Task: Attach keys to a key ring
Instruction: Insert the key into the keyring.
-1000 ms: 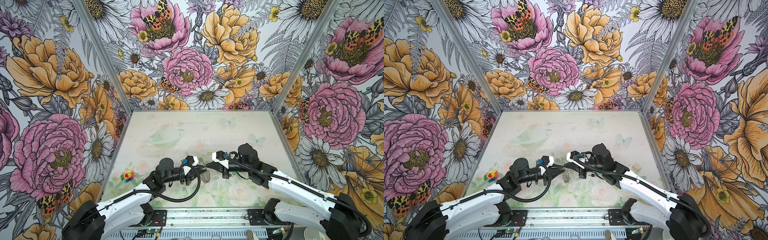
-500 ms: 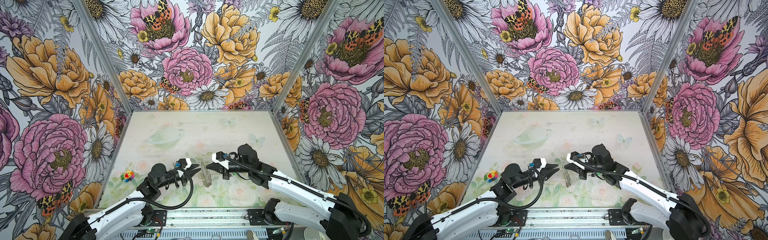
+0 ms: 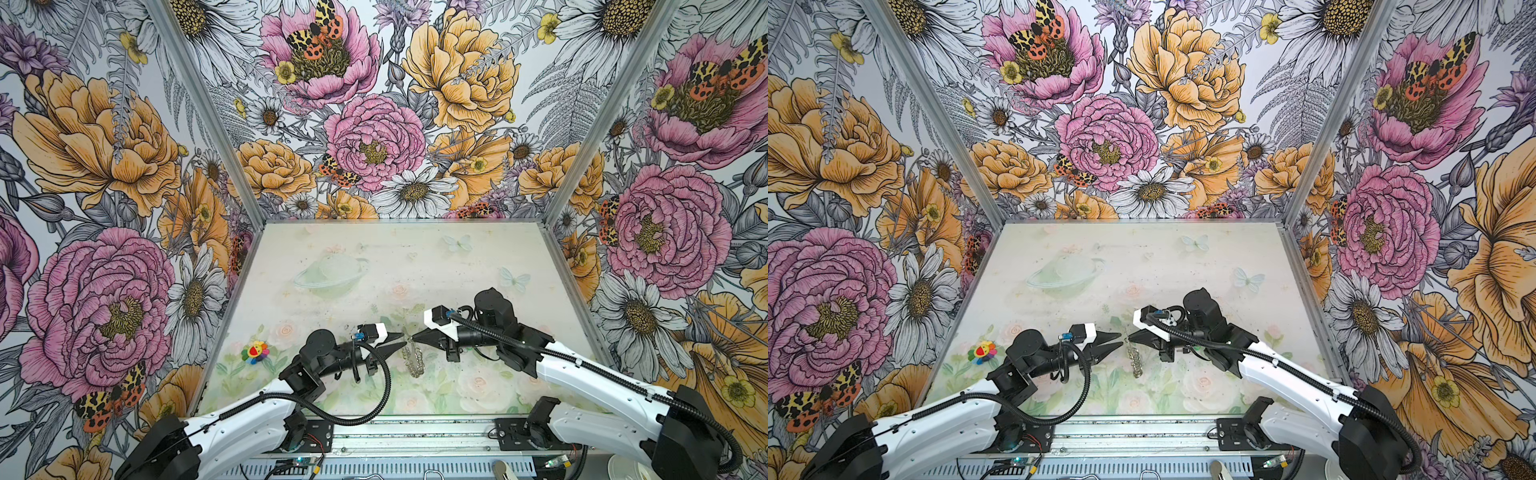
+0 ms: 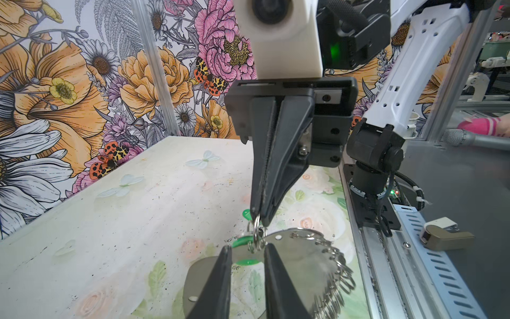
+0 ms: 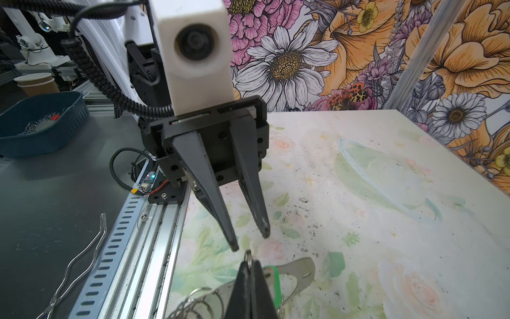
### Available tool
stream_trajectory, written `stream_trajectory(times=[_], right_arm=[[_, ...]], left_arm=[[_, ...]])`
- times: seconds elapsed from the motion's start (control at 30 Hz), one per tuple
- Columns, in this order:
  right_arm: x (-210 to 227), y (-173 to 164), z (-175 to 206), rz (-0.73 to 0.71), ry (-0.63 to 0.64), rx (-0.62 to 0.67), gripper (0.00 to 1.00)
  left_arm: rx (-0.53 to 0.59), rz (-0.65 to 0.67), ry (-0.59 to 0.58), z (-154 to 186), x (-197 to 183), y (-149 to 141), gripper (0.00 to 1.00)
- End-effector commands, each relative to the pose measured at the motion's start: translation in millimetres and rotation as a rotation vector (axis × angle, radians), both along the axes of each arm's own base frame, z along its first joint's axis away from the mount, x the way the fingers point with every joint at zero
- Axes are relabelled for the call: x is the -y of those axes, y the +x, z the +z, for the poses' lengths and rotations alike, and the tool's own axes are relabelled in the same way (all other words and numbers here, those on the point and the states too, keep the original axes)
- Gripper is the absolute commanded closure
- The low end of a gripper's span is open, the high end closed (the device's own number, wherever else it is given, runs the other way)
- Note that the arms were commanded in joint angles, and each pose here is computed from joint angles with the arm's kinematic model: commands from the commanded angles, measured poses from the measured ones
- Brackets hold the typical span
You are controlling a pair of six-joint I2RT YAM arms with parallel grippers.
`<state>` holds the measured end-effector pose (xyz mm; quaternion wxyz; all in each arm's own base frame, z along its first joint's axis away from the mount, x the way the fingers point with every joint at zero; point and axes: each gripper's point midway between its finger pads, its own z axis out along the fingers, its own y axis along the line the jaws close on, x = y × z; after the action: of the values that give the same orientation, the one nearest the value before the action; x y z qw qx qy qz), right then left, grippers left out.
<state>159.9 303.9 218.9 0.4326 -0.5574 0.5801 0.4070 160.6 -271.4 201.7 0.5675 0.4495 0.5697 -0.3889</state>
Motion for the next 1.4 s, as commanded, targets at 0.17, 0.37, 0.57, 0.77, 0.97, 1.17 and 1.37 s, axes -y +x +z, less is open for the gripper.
stream_trajectory(times=[0.17,0.37,0.57,0.77,0.97,1.17,1.37], right_arm=[[-6.7,-1.8,31.3,0.046,0.083,0.067,1.0],[-7.8,-4.3,31.6,0.061,0.087,0.067,1.0],[-5.3,-2.5,30.7,0.046,0.075,0.07,1.0],[-4.2,-5.2,27.4,0.059,0.061,0.066,1.0],[-2.0,-5.6,23.5,0.057,0.036,0.076,1.0],[-0.6,6.7,7.8,-0.009,-0.02,0.067,1.0],[-0.1,2.9,-1.1,0.01,-0.036,0.054,1.0]], left_arm=[[-0.001,-0.086,-0.004,3.1,9.8,-9.6,0.75],[0.004,-0.093,-0.012,6.3,15.0,-8.7,0.72],[0.033,-0.031,-0.009,6.1,9.8,-1.4,0.81],[0.052,0.003,-0.045,18.1,-3.5,-2.3,0.67],[-0.027,0.126,-0.089,30.4,-15.8,20.8,0.53],[-0.226,0.299,-0.004,18.1,-18.5,58.8,0.5],[-0.259,0.3,0.016,2.5,-18.3,59.5,0.45]])
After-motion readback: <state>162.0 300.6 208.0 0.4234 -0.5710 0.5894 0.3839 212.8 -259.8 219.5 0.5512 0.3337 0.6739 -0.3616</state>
